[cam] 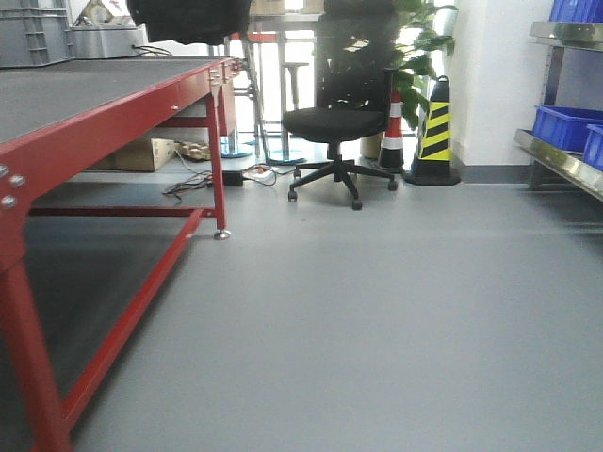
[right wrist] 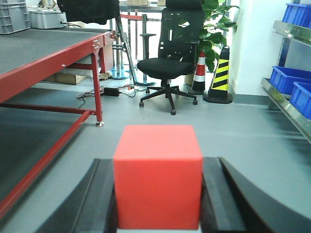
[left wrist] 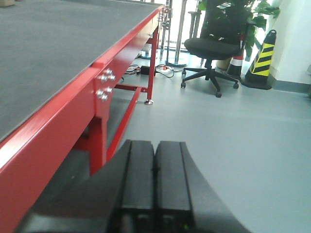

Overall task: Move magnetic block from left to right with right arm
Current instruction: 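Drive the base away from the first table carrying the cube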

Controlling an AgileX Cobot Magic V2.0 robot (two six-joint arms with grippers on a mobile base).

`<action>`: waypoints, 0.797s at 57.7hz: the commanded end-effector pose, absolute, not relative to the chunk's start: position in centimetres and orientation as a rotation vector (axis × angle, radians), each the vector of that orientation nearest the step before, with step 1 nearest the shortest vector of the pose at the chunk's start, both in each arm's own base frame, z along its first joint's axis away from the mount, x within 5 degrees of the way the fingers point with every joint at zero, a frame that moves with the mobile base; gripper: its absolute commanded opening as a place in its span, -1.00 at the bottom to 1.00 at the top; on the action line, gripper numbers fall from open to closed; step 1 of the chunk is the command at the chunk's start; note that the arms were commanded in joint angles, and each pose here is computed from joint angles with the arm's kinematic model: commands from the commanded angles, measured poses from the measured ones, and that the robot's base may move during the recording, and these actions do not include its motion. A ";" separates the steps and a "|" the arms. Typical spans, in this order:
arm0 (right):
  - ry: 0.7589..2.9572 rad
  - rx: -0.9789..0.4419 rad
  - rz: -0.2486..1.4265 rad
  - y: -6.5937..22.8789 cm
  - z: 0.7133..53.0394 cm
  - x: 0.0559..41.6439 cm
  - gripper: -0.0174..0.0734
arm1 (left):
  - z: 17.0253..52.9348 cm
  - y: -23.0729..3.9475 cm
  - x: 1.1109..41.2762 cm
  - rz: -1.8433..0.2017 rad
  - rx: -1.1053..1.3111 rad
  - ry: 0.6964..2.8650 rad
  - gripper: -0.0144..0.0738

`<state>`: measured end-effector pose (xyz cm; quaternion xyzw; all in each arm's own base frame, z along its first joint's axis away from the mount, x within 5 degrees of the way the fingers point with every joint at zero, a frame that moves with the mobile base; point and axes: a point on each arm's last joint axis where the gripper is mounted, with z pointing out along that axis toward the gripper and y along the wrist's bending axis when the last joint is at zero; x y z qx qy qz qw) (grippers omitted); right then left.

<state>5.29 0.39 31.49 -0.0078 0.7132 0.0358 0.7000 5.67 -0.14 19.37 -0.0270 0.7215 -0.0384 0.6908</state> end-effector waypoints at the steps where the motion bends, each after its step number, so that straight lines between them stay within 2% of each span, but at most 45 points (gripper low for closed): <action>1: 1.480 -0.015 0.066 0.3 33.1 5.2 0.01 | 19.8 -0.1 5.6 -0.095 -0.065 1.530 -0.96; 46: 1.480 -0.015 0.066 0.3 33.1 5.2 0.01 | 19.8 -0.1 5.6 -0.095 -0.065 1.530 -0.96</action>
